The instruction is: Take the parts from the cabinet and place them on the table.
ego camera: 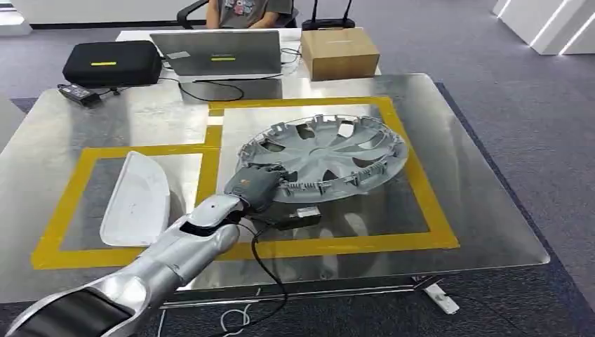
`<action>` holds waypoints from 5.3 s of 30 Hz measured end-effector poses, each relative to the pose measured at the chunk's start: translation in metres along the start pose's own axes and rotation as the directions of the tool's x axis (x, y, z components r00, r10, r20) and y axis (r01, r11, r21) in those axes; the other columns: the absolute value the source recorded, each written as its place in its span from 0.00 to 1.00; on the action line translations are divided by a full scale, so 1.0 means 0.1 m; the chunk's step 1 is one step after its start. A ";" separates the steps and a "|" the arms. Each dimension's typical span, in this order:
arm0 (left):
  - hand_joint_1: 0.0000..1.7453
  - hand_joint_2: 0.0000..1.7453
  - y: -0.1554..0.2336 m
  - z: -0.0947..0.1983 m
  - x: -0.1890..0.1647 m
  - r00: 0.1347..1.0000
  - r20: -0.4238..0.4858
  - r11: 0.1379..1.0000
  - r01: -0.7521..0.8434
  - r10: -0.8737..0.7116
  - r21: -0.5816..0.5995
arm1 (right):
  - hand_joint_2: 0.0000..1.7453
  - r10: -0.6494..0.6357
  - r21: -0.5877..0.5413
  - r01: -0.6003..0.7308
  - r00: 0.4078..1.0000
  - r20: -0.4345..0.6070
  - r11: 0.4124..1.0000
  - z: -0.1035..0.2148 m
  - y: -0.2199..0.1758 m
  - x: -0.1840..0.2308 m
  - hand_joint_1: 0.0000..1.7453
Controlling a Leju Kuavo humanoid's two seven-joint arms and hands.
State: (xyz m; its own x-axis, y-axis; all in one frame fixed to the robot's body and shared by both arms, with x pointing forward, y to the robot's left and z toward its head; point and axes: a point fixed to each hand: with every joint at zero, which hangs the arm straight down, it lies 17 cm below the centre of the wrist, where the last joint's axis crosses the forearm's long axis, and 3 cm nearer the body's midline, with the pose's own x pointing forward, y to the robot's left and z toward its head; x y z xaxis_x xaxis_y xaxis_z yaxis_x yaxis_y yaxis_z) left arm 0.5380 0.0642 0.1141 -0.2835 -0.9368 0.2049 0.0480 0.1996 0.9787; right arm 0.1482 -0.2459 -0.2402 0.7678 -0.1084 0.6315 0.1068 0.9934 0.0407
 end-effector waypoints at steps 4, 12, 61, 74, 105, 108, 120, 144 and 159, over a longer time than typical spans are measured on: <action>1.00 1.00 -0.02 0.00 0.01 1.000 0.021 1.000 -0.001 0.001 -0.009 | 0.00 0.000 0.003 0.000 1.000 -0.002 1.000 0.00 0.00 0.00 0.00; 0.00 0.00 -0.13 0.08 0.05 0.996 0.071 0.998 -0.044 0.047 -0.035 | 0.00 0.014 0.016 -0.014 1.000 0.008 1.000 -0.01 -0.08 0.02 0.00; 0.00 0.00 1.12 1.81 -0.10 0.496 0.508 0.442 -0.866 0.704 0.234 | 0.00 0.007 0.018 -0.005 0.992 -0.126 1.000 0.25 0.14 -0.40 0.00; 0.00 0.00 1.19 2.21 -1.00 0.428 0.475 0.210 -0.870 0.769 0.446 | 0.00 0.042 0.022 -0.038 0.978 -0.203 0.999 0.34 0.14 -0.59 0.00; 0.00 0.00 1.08 2.88 -2.18 0.427 0.364 0.013 -0.663 0.828 0.748 | 0.00 0.005 0.033 0.002 0.976 -0.219 0.999 0.41 0.20 -0.67 0.00; 0.00 0.00 1.07 2.96 -2.31 0.447 0.338 0.019 -0.626 0.828 0.780 | 0.00 -0.002 0.026 0.008 0.978 -0.210 1.000 0.38 0.19 -0.62 0.00; 0.00 0.00 0.58 3.54 -3.11 0.441 0.106 0.047 -0.324 0.891 0.945 | 0.00 -0.052 0.009 0.055 0.971 -0.233 0.998 0.40 0.19 -0.66 0.00; 0.00 0.00 -1.57 4.21 -3.39 0.066 -0.392 0.397 -0.188 0.917 0.898 | 0.00 -0.032 0.024 0.039 0.968 -0.249 0.999 0.40 0.14 -0.64 0.00; 0.00 0.00 -2.79 4.29 -2.54 -0.083 -0.692 0.527 -0.585 0.717 0.616 | 0.00 -0.027 -0.011 0.026 0.977 -0.209 1.000 0.32 0.07 -0.51 0.00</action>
State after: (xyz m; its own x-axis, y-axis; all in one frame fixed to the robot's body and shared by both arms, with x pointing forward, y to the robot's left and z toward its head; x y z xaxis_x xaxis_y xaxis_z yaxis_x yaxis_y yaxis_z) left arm 0.1860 0.3697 -0.2164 0.7210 0.0220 0.6926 -0.3988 0.8305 0.3888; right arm 0.0892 -0.2326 -0.2472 0.8797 -0.1407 0.4542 0.1334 0.9899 0.0484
